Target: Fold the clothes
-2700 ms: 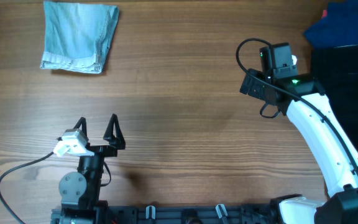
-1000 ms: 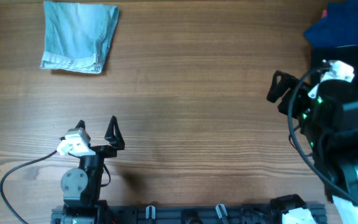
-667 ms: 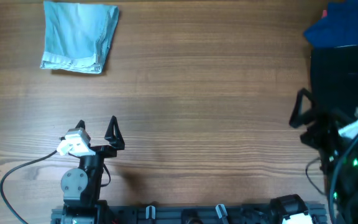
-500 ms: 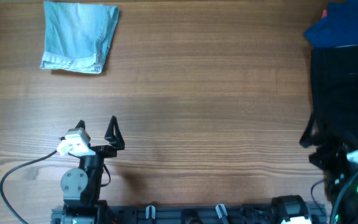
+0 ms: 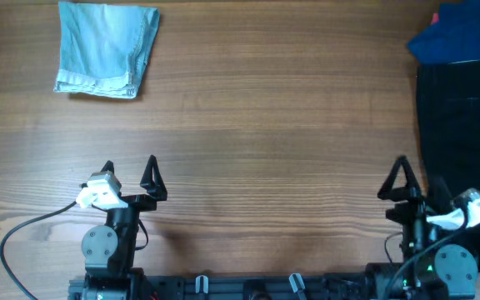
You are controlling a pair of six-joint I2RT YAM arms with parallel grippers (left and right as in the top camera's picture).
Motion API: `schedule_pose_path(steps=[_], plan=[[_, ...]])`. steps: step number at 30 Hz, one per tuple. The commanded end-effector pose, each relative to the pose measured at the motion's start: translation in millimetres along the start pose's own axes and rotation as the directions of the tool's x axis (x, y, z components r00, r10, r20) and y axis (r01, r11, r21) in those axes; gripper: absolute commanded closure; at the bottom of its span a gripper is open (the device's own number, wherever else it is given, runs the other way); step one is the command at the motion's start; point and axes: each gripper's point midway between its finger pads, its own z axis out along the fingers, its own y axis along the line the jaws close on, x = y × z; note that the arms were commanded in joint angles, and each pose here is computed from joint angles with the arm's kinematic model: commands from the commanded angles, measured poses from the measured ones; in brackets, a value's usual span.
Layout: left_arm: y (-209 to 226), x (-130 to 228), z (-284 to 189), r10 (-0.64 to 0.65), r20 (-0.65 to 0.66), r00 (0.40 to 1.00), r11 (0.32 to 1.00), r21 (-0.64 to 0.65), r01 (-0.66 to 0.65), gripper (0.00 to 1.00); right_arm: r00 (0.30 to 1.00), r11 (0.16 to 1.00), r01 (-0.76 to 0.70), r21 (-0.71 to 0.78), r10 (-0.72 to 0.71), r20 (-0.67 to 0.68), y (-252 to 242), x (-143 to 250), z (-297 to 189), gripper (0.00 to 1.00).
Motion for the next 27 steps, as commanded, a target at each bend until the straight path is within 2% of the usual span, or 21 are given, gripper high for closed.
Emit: schedule_pose_path(steps=[1, 9, 13, 17, 20, 23, 27], plan=[[-1, 1, 0, 0.023, 0.004, 1.000, 1.000, 0.008, -0.023, 0.00, 0.995, 0.993, 0.093, -0.068, -0.094, -0.012, 6, 14, 8, 0.00], [-1, 1, 0, 0.023, 0.004, 1.000, 1.000, 0.008, -0.023, 0.00, 0.996, 0.992, 0.087, -0.094, -0.083, 0.043, -11, 52, 43, 0.00], [-1, 1, 0, 0.023, 0.004, 1.000, 1.000, 0.008, -0.023, 0.00, 0.968, 0.959, 0.246, -0.138, -0.237, 0.082, -7, 61, 48, 0.01], [-1, 1, 0, 0.023, 0.004, 1.000, 1.000, 0.008, -0.023, 0.00, 0.961, 0.952, 0.276, -0.130, -0.269, 0.070, -14, 73, 52, 0.00], [-1, 1, 0, 0.023, 0.004, 1.000, 1.000, 0.008, -0.023, 0.00, 0.906, 0.896, 0.423, -0.136, -0.412, 0.098, -10, 72, 51, 0.00], [-1, 1, 0, 0.023, 0.004, 1.000, 1.000, 0.008, -0.023, 0.00, 0.809, 0.796, 0.588, -0.142, -0.579, 0.106, -9, 78, 51, 0.00], [-1, 1, 0, 0.023, 0.004, 1.000, 1.000, 0.008, -0.023, 0.00, 0.793, 0.781, 0.609, -0.138, -0.599, 0.110, -9, 78, 51, 0.00]])
